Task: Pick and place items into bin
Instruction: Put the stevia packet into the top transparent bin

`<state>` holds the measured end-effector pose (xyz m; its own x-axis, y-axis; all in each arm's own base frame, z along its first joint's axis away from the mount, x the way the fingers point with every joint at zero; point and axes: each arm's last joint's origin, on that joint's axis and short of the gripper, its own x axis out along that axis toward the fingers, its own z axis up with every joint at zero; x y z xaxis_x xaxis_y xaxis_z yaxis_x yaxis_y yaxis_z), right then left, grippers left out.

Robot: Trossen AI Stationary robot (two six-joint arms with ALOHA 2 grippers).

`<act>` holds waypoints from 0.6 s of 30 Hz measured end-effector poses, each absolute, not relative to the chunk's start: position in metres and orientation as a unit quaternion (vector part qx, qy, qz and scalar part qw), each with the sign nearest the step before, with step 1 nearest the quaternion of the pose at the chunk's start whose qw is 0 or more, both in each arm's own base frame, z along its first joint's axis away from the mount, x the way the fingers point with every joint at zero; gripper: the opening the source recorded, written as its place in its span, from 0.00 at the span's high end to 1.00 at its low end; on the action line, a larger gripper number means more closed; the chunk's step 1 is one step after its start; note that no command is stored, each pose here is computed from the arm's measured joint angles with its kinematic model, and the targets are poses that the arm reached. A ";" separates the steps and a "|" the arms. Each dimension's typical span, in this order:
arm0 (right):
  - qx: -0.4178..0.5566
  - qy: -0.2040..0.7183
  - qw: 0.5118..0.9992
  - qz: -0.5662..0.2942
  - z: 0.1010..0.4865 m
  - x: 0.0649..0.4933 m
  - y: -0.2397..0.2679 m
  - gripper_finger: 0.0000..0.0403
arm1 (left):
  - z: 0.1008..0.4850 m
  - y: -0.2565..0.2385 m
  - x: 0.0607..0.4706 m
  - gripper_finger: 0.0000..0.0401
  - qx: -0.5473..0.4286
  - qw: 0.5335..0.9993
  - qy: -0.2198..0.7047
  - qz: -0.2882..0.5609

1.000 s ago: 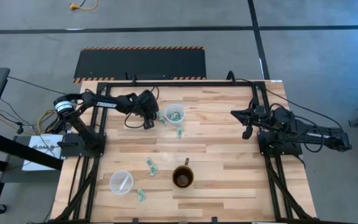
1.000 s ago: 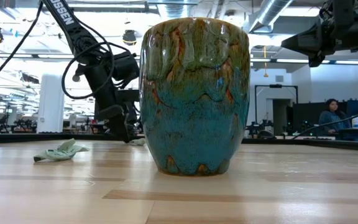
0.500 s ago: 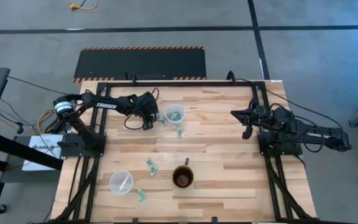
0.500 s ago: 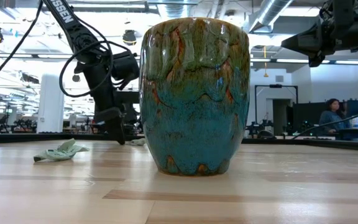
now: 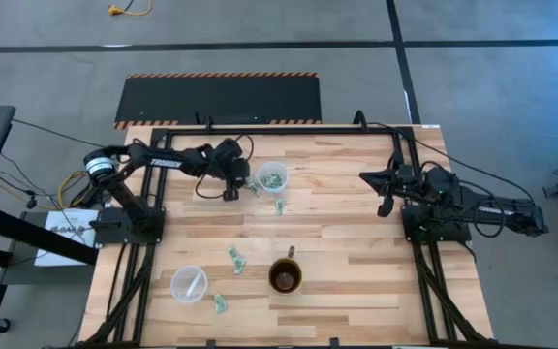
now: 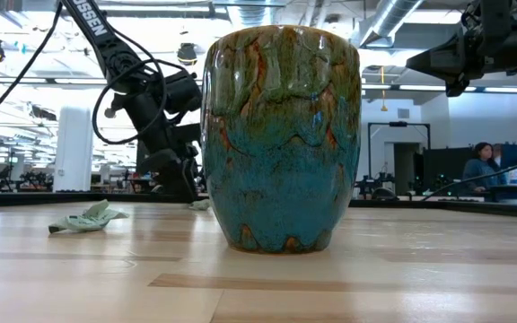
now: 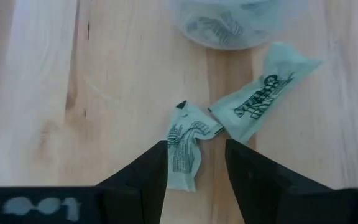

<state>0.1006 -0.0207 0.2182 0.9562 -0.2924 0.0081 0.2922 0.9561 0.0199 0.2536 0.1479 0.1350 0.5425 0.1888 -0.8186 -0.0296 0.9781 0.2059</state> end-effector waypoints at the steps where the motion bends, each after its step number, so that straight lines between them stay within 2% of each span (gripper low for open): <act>1: 0.009 -0.005 0.989 -0.148 0.218 0.101 -0.021 1.00 | 0.135 0.149 0.253 0.62 0.076 0.876 0.473 0.063; 18: 0.009 -0.005 0.989 -0.148 0.218 0.101 -0.021 1.00 | 0.134 0.159 0.245 0.62 0.020 0.877 0.472 0.087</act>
<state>0.1006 -0.0206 0.2182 0.9563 -0.2923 0.0078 0.2921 0.9562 0.0199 0.2450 0.1589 0.1341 0.5399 0.1708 -0.8242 -0.1328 0.9842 0.1170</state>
